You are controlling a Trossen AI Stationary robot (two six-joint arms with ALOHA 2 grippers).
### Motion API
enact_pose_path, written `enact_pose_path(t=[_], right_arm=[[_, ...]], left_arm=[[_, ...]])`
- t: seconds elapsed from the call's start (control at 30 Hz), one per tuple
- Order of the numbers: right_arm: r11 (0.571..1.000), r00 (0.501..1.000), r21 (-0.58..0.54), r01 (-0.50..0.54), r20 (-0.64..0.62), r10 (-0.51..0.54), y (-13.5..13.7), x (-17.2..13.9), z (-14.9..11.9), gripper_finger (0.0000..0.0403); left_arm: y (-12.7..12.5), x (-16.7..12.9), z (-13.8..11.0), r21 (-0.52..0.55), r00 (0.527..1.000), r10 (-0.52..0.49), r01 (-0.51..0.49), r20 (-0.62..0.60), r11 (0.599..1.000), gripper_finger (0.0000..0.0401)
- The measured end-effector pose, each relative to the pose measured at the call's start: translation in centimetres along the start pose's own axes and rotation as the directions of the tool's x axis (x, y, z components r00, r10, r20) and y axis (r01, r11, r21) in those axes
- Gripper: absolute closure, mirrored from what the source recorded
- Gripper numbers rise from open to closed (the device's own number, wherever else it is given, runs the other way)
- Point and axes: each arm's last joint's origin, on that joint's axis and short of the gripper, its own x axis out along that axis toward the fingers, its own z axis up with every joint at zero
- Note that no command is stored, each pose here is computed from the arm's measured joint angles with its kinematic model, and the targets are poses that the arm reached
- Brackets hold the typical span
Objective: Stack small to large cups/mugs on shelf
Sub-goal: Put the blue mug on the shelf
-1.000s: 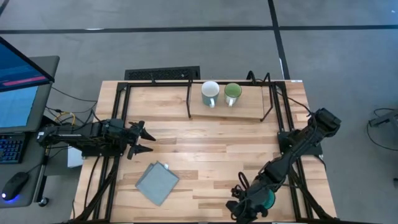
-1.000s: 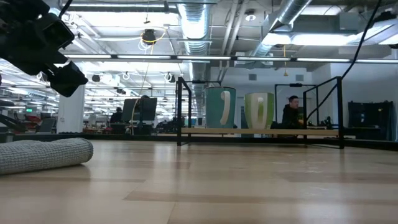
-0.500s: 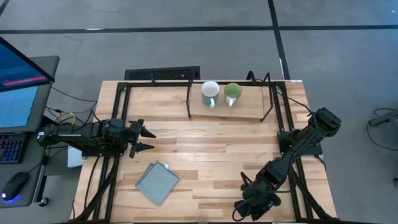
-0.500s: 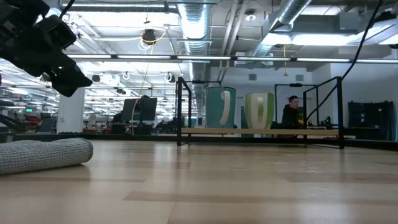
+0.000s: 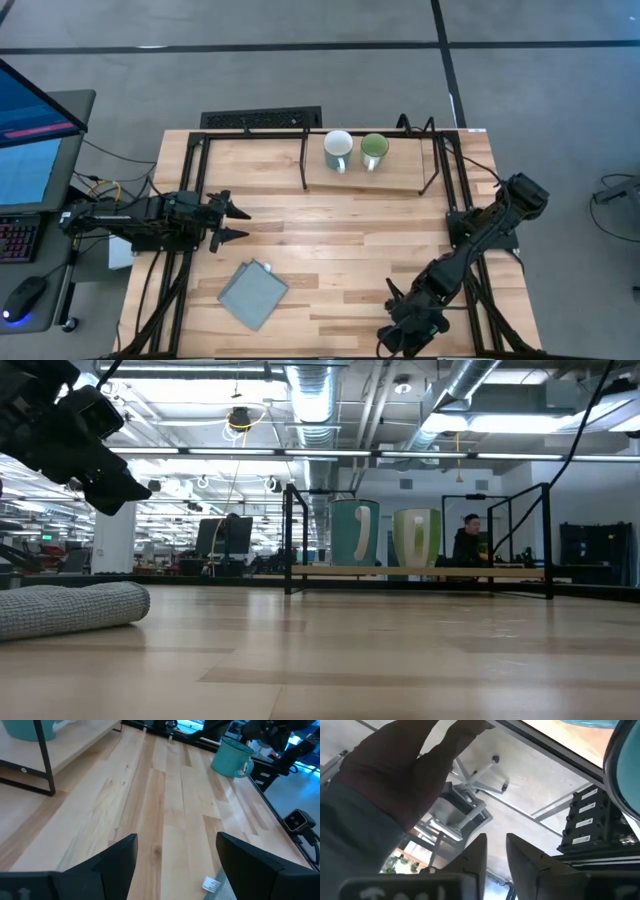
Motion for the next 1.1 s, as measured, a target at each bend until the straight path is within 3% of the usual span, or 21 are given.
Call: enact_pose_path(t=[0.3,0.63,1.1], right_arm=[[0.991,0.999,-0.134,-0.007,-0.037,0.002,0.14,-0.01,-0.16,0.0223],[0.995,1.0,-0.101,-0.006,-0.025,0.003,0.22,-0.21,0.23,0.0171],[0.996,1.0,-0.086,0.021,-0.014,-0.022,-0.02,-0.26,0.43,0.0153]], left_arm=[[0.0,0.0,0.0,-0.002,1.0,0.0,0.0,0.0,1.0,0.014],[0.0,0.0,0.0,-0.003,1.0,0.0,0.0,0.0,1.0,0.014],[0.02,0.0,0.01,-0.004,1.0,0.009,-0.009,0.003,1.0,0.014]])
